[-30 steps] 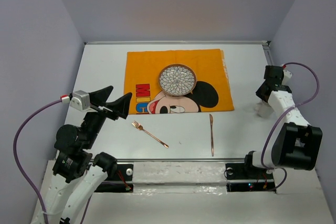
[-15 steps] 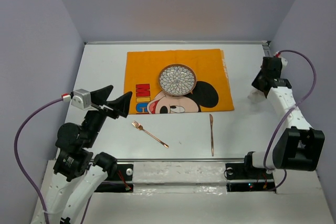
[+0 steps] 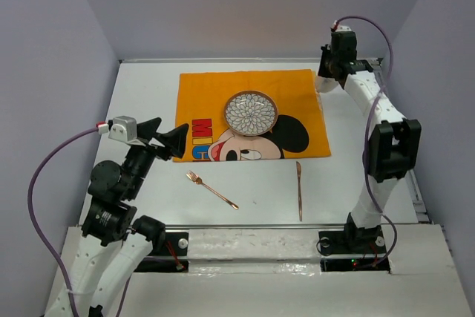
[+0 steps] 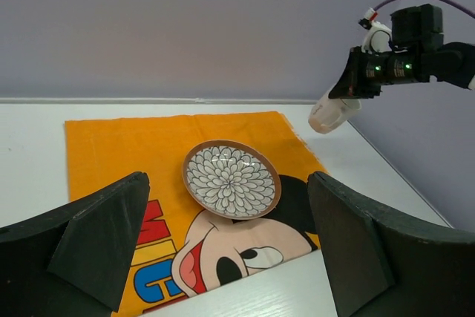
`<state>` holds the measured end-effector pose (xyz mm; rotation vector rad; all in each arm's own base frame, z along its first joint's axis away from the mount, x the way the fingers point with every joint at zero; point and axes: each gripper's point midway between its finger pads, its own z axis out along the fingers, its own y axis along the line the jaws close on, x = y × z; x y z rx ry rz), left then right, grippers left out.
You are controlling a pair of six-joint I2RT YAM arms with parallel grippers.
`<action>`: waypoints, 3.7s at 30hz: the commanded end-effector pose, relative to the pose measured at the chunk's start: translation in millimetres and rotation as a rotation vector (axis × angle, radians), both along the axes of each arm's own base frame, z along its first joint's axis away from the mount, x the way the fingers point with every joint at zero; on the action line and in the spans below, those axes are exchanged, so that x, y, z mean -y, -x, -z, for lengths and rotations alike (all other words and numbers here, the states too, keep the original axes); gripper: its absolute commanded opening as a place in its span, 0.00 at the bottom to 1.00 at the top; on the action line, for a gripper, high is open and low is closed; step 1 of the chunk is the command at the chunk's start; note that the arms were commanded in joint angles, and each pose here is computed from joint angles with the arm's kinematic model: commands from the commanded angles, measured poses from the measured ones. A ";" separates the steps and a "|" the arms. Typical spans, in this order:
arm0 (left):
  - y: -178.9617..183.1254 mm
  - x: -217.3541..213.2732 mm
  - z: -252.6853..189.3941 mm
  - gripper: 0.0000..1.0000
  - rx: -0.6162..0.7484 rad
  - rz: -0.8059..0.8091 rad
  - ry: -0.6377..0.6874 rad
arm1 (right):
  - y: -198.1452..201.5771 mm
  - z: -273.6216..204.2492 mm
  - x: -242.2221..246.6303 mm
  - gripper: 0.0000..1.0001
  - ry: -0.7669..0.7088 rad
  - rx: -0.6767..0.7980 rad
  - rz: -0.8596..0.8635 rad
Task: Set the dinner table for one person
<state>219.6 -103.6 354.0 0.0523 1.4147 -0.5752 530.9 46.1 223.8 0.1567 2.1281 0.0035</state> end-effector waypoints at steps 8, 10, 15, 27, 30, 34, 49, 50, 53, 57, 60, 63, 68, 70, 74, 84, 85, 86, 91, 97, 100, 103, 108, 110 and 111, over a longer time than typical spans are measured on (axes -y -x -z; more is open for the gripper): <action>-14.3 -4.7 -0.1 0.99 0.003 -0.040 -0.026 | -87.6 -21.8 -49.8 0.00 0.204 0.099 -0.211; -16.5 -3.9 2.8 0.99 -0.007 -0.039 -0.029 | -94.5 -9.1 -55.8 0.00 0.223 0.081 -0.228; -17.9 -5.8 3.1 0.99 -0.008 -0.048 -0.027 | -107.8 -0.8 -61.5 0.00 0.228 0.090 -0.254; -20.5 -7.8 4.5 0.99 -0.011 -0.056 -0.032 | -118.2 36.4 -70.3 0.00 0.228 0.046 -0.268; -20.2 -7.2 4.1 0.99 -0.010 -0.053 -0.031 | -118.7 34.0 -67.9 0.20 0.236 0.051 -0.256; -19.6 -8.1 3.4 0.99 -0.006 -0.056 -0.028 | -117.6 21.2 -63.1 0.63 0.246 0.069 -0.231; -20.6 -20.9 -0.4 0.99 0.004 -0.111 -0.012 | 95.3 -28.3 -228.7 0.83 -0.063 0.170 -0.540; -20.4 -21.0 0.4 0.99 0.003 -0.111 -0.013 | 117.1 -19.6 -244.3 0.82 -0.082 0.158 -0.582; -23.2 -20.8 2.9 0.99 -0.010 -0.114 -0.014 | 195.5 14.2 -296.1 0.75 -0.118 0.100 -0.732; -26.4 -29.9 3.5 0.99 -0.015 -0.161 -0.005 | 271.4 54.5 -331.8 0.72 -0.107 0.004 -0.853; -26.2 -35.8 2.8 0.99 -0.011 -0.188 0.003 | 307.8 79.5 -348.7 0.72 -0.083 -0.049 -0.908; -26.8 -38.8 2.7 0.99 -0.011 -0.200 0.007 | 332.6 99.1 -367.0 0.72 -0.076 -0.097 -0.948; -28.3 -41.7 2.7 0.99 -0.010 -0.211 0.006 | 356.2 133.7 -391.9 0.70 -0.001 -0.151 -0.983; -28.3 -41.8 2.7 0.99 -0.010 -0.211 0.005 | 361.2 144.9 -397.1 0.69 0.005 -0.175 -0.988; -26.6 -42.2 0.9 0.99 -0.003 -0.209 0.009 | 353.5 167.4 -400.7 0.65 0.050 -0.191 -0.954; -24.3 -42.6 -1.7 0.99 0.007 -0.208 0.012 | 347.1 188.7 -416.9 0.42 0.081 -0.208 -0.956; -24.1 -42.4 -2.4 0.99 0.009 -0.206 0.012 | 346.4 192.6 -418.4 0.38 0.085 -0.212 -0.953; -23.1 -42.1 -2.7 0.99 0.012 -0.203 0.013 | 346.4 193.9 -419.5 0.32 0.084 -0.215 -0.953; -23.1 -40.9 -3.9 0.99 0.014 -0.197 0.012 | 342.8 198.6 -424.9 0.08 0.075 -0.216 -0.926; -23.4 -45.0 -3.6 0.99 0.012 -0.219 0.006 | 344.5 190.0 -433.7 0.00 0.026 -0.213 -0.928; -20.8 -45.6 -6.9 0.99 0.024 -0.218 0.013 | 348.1 179.8 -434.5 0.00 0.002 -0.190 -0.930; -22.3 -46.4 -5.8 0.99 0.019 -0.225 0.008 | 344.0 157.3 -436.2 0.00 -0.032 -0.146 -0.912; -21.4 -47.1 -4.9 0.99 0.020 -0.227 0.006 | 337.1 133.8 -440.0 0.00 -0.074 -0.088 -0.883; -21.2 -48.9 -6.4 0.99 0.024 -0.236 0.009 | 333.6 125.9 -442.8 0.00 -0.090 -0.071 -0.865; -22.0 -51.2 -8.1 0.99 0.026 -0.248 0.004 | 332.3 121.5 -443.6 0.00 -0.097 -0.062 -0.859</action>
